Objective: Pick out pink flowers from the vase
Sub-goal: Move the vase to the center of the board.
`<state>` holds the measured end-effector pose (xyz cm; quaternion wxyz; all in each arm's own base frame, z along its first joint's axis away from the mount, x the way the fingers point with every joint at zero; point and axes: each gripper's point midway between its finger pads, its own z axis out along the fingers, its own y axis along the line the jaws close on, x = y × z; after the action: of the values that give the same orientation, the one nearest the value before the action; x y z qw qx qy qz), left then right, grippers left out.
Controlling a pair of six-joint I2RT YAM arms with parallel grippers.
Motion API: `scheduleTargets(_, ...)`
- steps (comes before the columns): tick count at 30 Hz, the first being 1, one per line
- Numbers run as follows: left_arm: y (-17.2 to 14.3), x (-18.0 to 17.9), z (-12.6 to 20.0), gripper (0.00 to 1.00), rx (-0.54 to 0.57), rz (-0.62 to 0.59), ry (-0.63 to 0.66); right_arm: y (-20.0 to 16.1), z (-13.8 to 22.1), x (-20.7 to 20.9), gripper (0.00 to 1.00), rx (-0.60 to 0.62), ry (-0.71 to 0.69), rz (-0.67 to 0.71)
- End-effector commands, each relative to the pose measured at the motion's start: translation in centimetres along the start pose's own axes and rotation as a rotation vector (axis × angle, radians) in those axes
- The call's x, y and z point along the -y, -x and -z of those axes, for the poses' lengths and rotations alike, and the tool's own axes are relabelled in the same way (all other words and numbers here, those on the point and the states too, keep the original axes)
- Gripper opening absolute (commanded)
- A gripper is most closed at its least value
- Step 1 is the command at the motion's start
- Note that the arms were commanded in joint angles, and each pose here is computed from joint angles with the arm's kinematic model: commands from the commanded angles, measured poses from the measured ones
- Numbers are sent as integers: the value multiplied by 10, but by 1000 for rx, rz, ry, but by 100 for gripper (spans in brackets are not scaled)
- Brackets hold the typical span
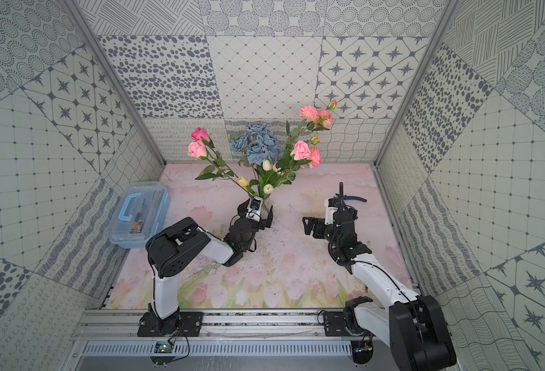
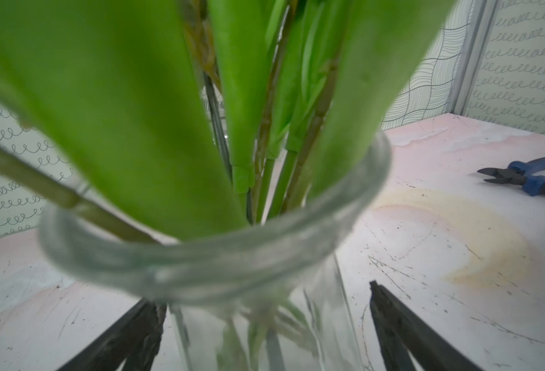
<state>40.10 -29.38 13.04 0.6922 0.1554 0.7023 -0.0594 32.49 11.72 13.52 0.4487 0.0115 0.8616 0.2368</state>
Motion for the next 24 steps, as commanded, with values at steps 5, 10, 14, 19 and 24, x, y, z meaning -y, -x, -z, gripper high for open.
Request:
scheduleTargets(5,13,-30,-29,98,92,78,89,12,2,-6,98,30,9,31)
scheduleTargets(10,21,-26,-54,97,133,94,76,17,1,-7,98,28,10,38)
scheduleTargets(14,22,-22,-75,97,162,107,71,18,2,-7,98,28,4,42)
scheduleTargets(19,23,-18,-100,98,199,125,73,15,1,-5,98,19,-3,42)
scheduleTargets(24,24,-25,-124,99,238,174,99,15,1,-5,98,19,-3,43)
